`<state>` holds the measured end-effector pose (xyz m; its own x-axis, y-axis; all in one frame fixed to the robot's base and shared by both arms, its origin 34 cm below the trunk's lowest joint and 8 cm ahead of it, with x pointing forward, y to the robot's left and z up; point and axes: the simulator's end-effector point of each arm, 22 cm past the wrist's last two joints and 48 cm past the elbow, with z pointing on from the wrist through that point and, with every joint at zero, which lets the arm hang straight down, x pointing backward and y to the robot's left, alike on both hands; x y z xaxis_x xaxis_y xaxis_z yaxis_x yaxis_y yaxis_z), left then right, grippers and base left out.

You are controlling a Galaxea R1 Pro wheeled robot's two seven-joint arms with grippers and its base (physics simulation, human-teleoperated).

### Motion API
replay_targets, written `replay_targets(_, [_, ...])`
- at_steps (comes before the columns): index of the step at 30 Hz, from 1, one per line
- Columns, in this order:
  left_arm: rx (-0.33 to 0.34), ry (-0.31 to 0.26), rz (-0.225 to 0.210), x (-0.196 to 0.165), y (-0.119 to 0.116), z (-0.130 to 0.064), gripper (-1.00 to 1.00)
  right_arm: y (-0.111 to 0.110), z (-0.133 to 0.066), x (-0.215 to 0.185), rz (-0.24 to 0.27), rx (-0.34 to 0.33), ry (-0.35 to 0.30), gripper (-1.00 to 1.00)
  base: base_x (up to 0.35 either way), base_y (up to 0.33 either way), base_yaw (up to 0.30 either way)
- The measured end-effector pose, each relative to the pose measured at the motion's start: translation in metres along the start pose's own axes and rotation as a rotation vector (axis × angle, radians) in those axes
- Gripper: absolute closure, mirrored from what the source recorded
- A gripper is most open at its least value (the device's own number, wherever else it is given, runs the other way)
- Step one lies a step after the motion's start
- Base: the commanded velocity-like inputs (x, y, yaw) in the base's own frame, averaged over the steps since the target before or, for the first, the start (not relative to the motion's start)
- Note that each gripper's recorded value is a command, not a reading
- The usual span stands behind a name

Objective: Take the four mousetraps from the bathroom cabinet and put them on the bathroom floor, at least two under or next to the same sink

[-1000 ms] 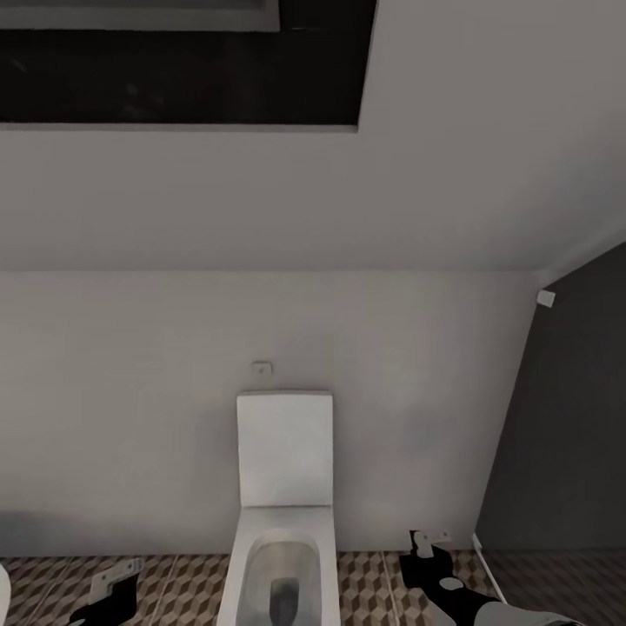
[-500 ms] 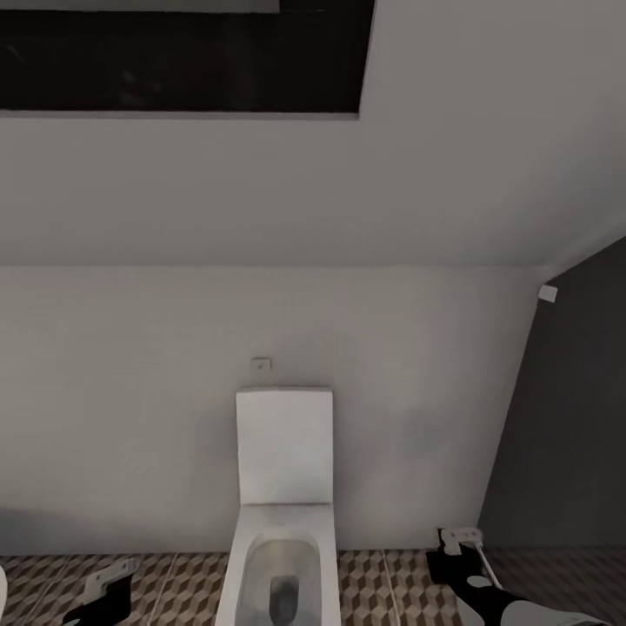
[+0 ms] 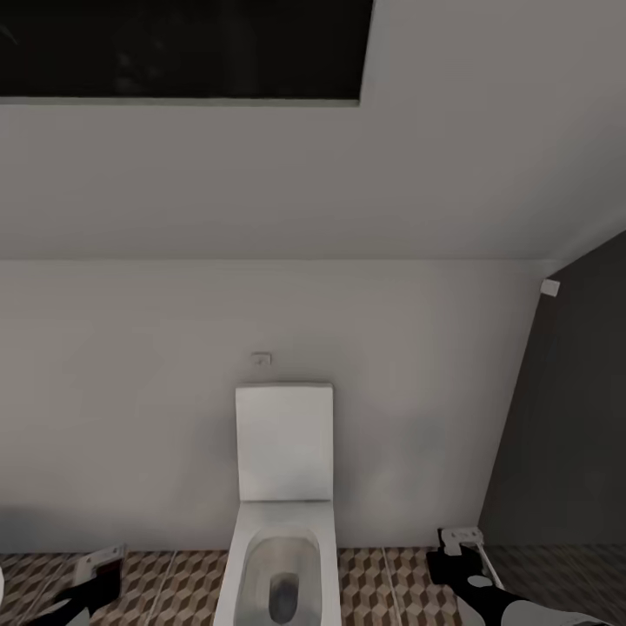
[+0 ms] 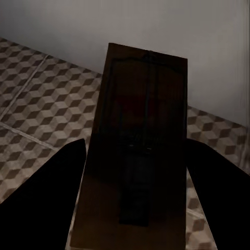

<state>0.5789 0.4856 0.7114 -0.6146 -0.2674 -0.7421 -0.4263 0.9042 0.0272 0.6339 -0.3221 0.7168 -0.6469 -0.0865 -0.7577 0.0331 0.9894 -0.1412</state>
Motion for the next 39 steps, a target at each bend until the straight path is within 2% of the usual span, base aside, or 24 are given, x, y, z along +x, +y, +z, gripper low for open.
replay_targets(2, [0.007,0.025,0.011,0.006,-0.005,0.002,1.0,0.003,0.002,0.003,-0.002,-0.004,0.002,1.0,0.0,0.0,0.0])
replay_targets(10, [0.023,0.045,0.039,0.019,-0.016,0.01,1.0,0.025,0.008,0.011,0.004,-0.03,0.005,1.0,0.0,0.0,0.0])
replay_targets(17, [0.04,0.049,0.038,0.03,-0.029,0.016,1.0,0.029,0.015,0.018,0.002,-0.035,0.004,1.0,0.0,0.0,0.0])
replay_targets(39, [0.042,0.045,0.038,0.054,-0.032,0.039,1.0,0.034,0.037,0.043,0.002,-0.035,0.003,1.0,0.0,0.0,0.0])
